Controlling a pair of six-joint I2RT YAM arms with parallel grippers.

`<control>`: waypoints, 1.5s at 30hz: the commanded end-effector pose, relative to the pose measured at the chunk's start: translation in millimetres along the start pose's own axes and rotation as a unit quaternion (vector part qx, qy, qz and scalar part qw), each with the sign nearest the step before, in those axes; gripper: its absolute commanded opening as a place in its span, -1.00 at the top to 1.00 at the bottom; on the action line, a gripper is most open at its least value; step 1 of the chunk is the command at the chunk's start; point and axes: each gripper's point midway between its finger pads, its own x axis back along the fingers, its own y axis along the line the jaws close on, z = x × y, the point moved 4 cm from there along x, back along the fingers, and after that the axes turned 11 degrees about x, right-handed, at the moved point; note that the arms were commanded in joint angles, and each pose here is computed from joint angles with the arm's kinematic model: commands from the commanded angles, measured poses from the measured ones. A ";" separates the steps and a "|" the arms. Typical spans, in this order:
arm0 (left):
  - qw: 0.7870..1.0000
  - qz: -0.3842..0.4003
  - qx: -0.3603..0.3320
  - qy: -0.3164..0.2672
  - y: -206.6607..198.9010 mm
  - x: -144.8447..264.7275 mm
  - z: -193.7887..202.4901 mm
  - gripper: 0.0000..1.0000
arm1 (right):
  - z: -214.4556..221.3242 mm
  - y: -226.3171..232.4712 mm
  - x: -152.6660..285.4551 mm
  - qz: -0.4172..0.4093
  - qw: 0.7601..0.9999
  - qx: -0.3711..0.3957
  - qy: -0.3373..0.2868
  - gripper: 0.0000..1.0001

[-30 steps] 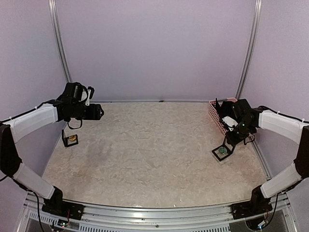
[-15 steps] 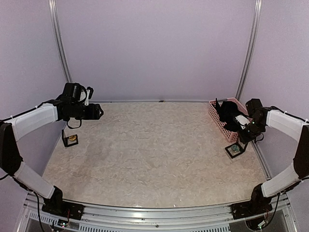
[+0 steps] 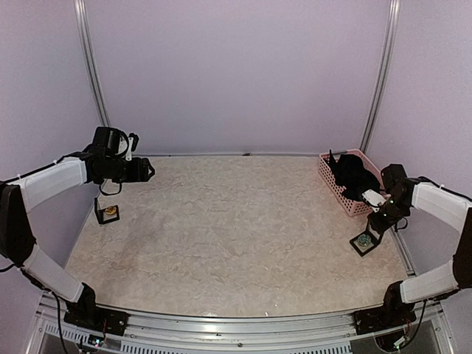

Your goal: Pin the brooch onto the clothing

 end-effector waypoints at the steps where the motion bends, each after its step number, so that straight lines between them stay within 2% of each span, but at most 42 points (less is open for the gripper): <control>1: 1.000 0.016 0.003 -0.019 -5.1 2.1 -17.2 -0.52 | 4.2 -1.1 3.0 0.016 1.000 0.018 -0.008 0.68; 5: 1.000 0.017 0.002 -0.018 -5.6 1.6 -17.2 -0.54 | 5.5 1.5 0.1 0.006 1.000 0.018 -0.001 0.34; 9: 1.000 0.022 -0.001 -0.018 -6.9 2.7 -15.7 -0.64 | 3.9 -0.6 -0.7 0.002 1.000 0.005 0.010 0.03; 12: 1.000 0.021 -0.004 -0.021 -7.1 4.6 -17.1 -0.66 | -12.0 -4.9 13.7 -0.017 1.000 -0.015 -0.014 -0.22; 16: 0.999 0.022 -0.006 -0.026 -7.9 6.7 -18.4 -0.67 | -47.1 -8.3 48.9 -0.065 0.996 -0.021 -0.064 -0.34; 19: 0.999 0.026 -0.012 -0.031 -10.6 8.8 -19.0 -0.67 | -92.6 5.2 90.7 -0.154 0.976 -0.001 -0.156 -0.40; 21: 0.999 0.028 -0.016 -0.035 -12.8 10.6 -19.8 -0.66 | -118.1 -15.6 102.1 -0.135 0.972 -0.046 -0.186 -0.46; 24: 0.999 0.027 -0.018 -0.038 -14.6 11.2 -20.0 -0.66 | -141.4 -69.6 80.2 -0.039 0.972 -0.162 -0.164 -0.42; 26: 0.999 0.022 -0.022 -0.034 -16.1 10.0 -18.2 -0.66 | -140.8 -108.2 52.1 0.018 0.959 -0.255 -0.122 -0.28; 30: 0.999 0.012 -0.039 -0.029 -24.2 9.0 -12.1 -0.66 | -156.2 -130.3 -11.3 0.032 0.946 -0.310 -0.086 -0.43; 32: 0.999 0.016 -0.045 -0.025 -29.6 8.5 -8.3 -0.67 | -161.8 -138.0 -34.2 0.030 0.941 -0.325 -0.084 -0.54; 34: 0.998 0.017 -0.050 -0.023 -33.7 8.1 -6.7 -0.67 | -168.9 -141.8 -55.5 0.015 0.939 -0.332 -0.083 -0.58; 36: 0.998 0.016 -0.053 -0.024 -36.6 7.6 -6.8 -0.67 | -177.6 -139.9 -76.3 -0.014 0.939 -0.332 -0.087 -0.48; 37: 0.998 0.016 -0.055 -0.023 -38.2 6.7 -7.1 -0.67 | -182.0 -138.0 -83.6 -0.039 0.937 -0.335 -0.093 -0.35; 40: 0.998 0.009 -0.063 -0.022 -43.1 5.5 -7.6 -0.67 | -187.9 -140.5 -89.4 -0.071 0.927 -0.352 -0.104 0.49; 42: 0.997 0.009 -0.070 -0.018 -47.4 3.5 -5.3 -0.67 | -193.3 -145.9 -76.1 -0.065 0.925 -0.353 -0.126 0.88; 43: 0.997 0.011 -0.073 -0.017 -49.9 3.4 -4.3 -0.67 | -195.7 -150.6 -65.7 -0.058 0.924 -0.353 -0.139 1.00; 45: 0.997 0.013 -0.078 -0.018 -52.5 3.8 -4.0 -0.67 | -201.6 -164.7 -36.6 -0.028 0.922 -0.348 -0.165 1.00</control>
